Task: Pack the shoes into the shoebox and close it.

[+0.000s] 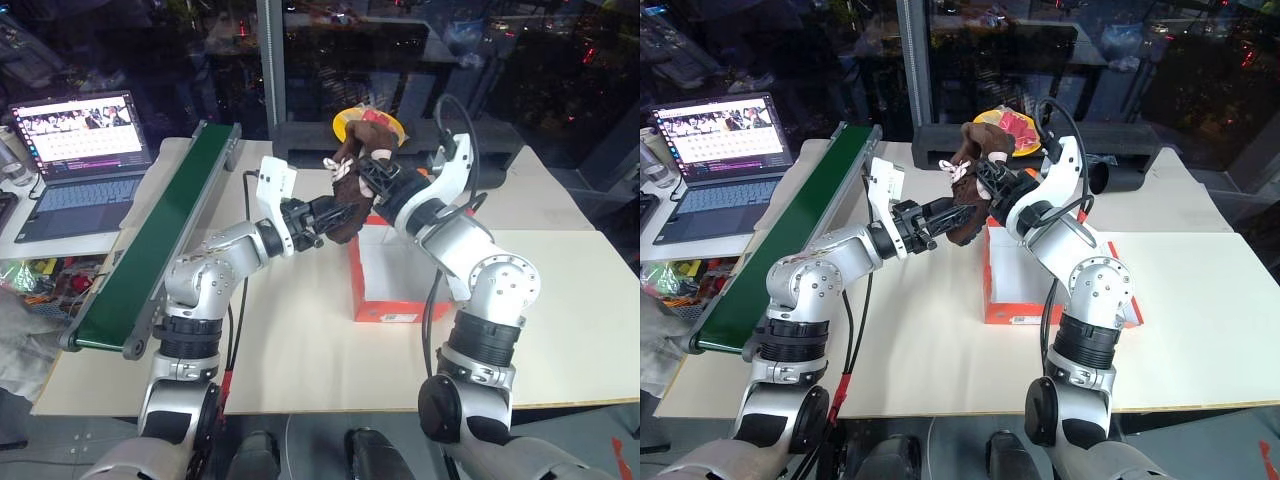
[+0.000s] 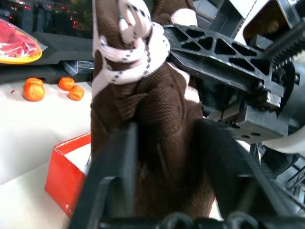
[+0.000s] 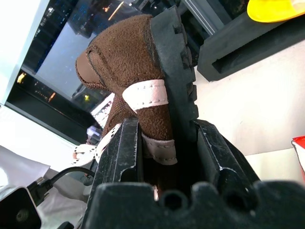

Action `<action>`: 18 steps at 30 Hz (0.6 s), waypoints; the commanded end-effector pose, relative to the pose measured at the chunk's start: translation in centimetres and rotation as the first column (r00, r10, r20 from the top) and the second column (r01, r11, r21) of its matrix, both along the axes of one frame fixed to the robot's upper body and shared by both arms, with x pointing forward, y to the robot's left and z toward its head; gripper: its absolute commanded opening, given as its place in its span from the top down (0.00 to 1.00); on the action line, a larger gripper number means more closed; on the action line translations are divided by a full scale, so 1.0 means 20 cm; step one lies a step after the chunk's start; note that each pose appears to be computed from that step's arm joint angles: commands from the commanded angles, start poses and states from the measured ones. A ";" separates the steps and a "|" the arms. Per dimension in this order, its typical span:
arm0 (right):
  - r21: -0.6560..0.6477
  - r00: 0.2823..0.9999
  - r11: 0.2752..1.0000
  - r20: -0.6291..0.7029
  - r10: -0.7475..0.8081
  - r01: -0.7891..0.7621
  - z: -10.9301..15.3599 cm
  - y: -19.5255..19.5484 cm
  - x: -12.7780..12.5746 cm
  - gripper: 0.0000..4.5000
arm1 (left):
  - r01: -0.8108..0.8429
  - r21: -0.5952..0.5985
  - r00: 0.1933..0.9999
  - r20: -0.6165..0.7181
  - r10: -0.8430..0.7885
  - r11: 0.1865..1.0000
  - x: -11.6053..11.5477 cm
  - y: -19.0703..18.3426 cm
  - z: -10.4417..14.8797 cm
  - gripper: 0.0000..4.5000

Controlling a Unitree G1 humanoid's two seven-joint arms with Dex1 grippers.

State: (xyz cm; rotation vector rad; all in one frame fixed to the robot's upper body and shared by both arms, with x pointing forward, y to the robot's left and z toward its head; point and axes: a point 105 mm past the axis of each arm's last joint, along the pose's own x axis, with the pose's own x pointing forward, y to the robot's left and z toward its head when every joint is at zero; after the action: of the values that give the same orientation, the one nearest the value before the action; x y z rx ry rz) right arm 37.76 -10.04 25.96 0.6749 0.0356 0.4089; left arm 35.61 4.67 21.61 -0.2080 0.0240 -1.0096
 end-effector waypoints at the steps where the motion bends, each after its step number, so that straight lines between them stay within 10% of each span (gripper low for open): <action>1: -0.242 0.970 0.939 0.047 -0.240 0.244 0.08 -0.32 0.07 0.71 | 0.051 0.237 0.996 0.060 -0.067 0.970 -0.07 0.05 -0.17 0.51; 6: -0.521 0.960 0.842 -0.133 -0.245 0.143 -0.11 -0.44 0.13 0.71 | 0.149 0.300 0.985 0.040 -0.168 0.942 -0.14 0.03 -0.24 0.51; 18: -0.618 0.855 0.774 -0.467 -0.223 -0.136 -0.67 -0.50 0.08 0.71 | 0.128 0.279 0.988 0.050 -0.148 0.952 -0.13 -0.02 -0.27 0.51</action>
State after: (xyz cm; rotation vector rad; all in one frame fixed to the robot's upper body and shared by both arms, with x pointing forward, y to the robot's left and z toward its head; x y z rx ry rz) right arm 39.08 -19.67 12.68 0.0838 0.6789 0.1446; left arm 33.08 4.58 15.13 0.0744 0.1692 -1.1394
